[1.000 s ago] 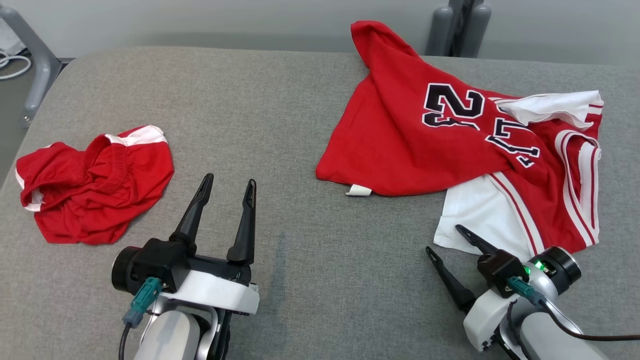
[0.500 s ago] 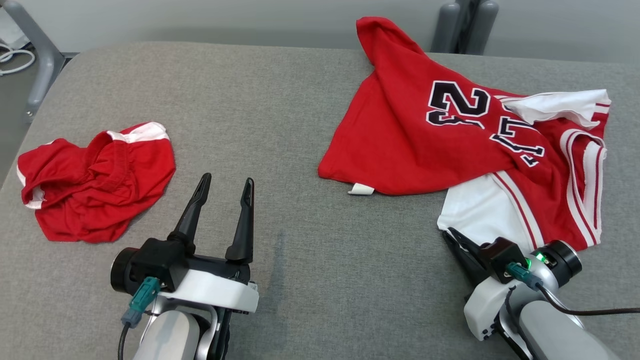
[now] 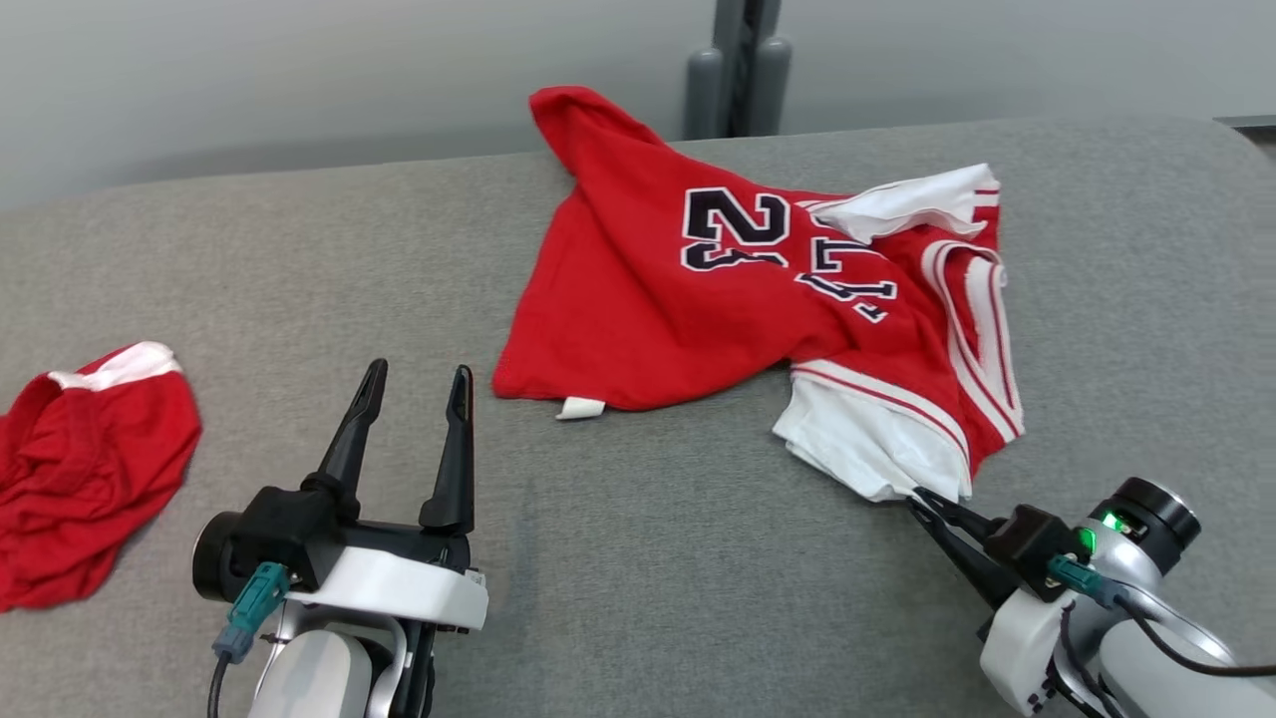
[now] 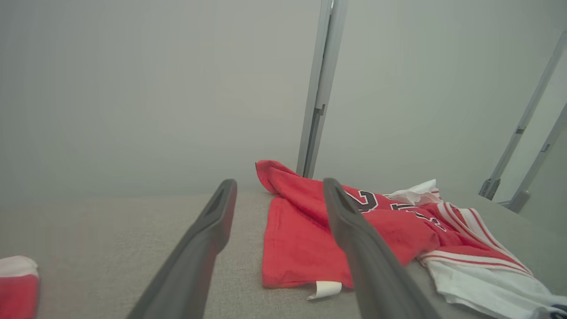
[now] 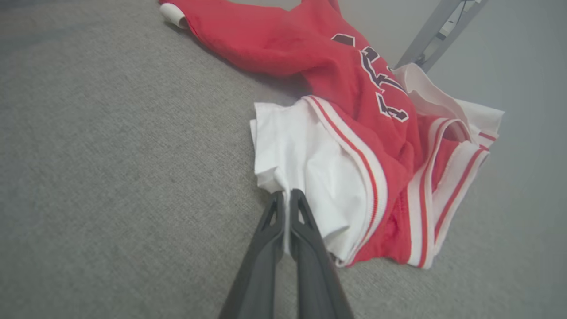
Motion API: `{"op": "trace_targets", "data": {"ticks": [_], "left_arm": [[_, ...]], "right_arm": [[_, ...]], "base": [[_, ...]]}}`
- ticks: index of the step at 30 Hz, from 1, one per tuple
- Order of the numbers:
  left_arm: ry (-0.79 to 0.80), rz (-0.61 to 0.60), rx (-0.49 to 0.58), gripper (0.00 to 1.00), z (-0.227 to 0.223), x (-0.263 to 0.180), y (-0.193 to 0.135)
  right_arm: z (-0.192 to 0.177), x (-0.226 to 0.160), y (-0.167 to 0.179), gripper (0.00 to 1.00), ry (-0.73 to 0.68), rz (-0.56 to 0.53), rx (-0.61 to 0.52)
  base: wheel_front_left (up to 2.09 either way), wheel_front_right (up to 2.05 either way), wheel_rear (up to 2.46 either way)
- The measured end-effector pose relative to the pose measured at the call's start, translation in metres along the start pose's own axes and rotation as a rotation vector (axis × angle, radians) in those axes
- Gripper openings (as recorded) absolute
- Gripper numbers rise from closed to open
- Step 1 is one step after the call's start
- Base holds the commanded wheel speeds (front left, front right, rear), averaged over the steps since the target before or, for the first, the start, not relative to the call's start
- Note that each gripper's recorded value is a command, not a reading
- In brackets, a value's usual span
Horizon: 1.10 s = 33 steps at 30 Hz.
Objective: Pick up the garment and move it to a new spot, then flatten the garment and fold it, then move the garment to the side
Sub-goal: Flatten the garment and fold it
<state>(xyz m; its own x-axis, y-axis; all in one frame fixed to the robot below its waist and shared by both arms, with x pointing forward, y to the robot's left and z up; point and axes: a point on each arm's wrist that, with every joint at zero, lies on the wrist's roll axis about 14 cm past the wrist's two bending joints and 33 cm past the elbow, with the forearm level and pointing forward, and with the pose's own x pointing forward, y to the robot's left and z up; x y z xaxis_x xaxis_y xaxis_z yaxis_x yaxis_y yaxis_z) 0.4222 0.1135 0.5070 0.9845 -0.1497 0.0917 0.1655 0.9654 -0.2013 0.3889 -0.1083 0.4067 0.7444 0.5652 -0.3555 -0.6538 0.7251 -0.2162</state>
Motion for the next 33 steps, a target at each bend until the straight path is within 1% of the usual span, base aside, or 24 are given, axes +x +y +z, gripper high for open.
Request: {"op": "trace_targets", "data": {"ticks": [4,10,17,20,21,22,26,30,31,33], "left_arm": [[0.001,-0.064,-0.015,1.00,-0.002,0.008,-0.022],[-0.005,-0.117,-0.030,1.00,0.000,0.013,-0.042],[-0.001,-0.138,-0.031,1.00,0.000,0.010,-0.049],[0.002,-0.135,-0.030,1.00,-0.001,0.008,-0.049],[0.002,-0.134,-0.030,1.00,-0.001,0.008,-0.048],[0.001,-0.134,-0.030,1.00,-0.001,0.007,-0.048],[0.005,-0.131,-0.026,1.00,-0.002,0.006,-0.046],[0.008,-0.115,-0.028,1.00,-0.003,0.007,-0.041],[0.005,-0.107,-0.029,1.00,-0.003,0.008,-0.038],[0.004,-0.103,-0.028,1.00,-0.002,0.009,-0.036]], "right_arm": [[-0.007,-0.032,-0.015,0.00,0.046,-0.033,-0.016],[-0.021,-0.073,-0.012,0.00,0.125,-0.051,0.048],[-0.049,-0.111,-0.028,0.00,0.274,-0.131,0.104],[-0.053,-0.114,-0.023,0.00,0.291,-0.149,0.155],[-0.049,-0.112,-0.023,0.42,0.275,-0.153,0.155],[-0.046,-0.110,-0.025,1.00,0.259,-0.165,0.167],[-0.025,-0.099,-0.027,1.00,0.168,-0.193,0.212],[0.023,-0.086,-0.052,1.00,-0.049,-0.279,0.235],[0.041,-0.084,-0.068,1.00,-0.136,-0.334,0.209],[0.057,-0.083,-0.080,1.00,-0.218,-0.385,0.189]], "base": [[0.00,0.00,0.00],[0.00,0.00,0.00],[0.00,0.00,0.00],[0.00,0.00,0.00],[0.00,0.00,0.00],[0.00,0.00,0.00],[0.00,0.00,0.00],[0.00,0.00,0.00],[0.00,0.00,0.00],[0.00,0.00,0.00]]}}
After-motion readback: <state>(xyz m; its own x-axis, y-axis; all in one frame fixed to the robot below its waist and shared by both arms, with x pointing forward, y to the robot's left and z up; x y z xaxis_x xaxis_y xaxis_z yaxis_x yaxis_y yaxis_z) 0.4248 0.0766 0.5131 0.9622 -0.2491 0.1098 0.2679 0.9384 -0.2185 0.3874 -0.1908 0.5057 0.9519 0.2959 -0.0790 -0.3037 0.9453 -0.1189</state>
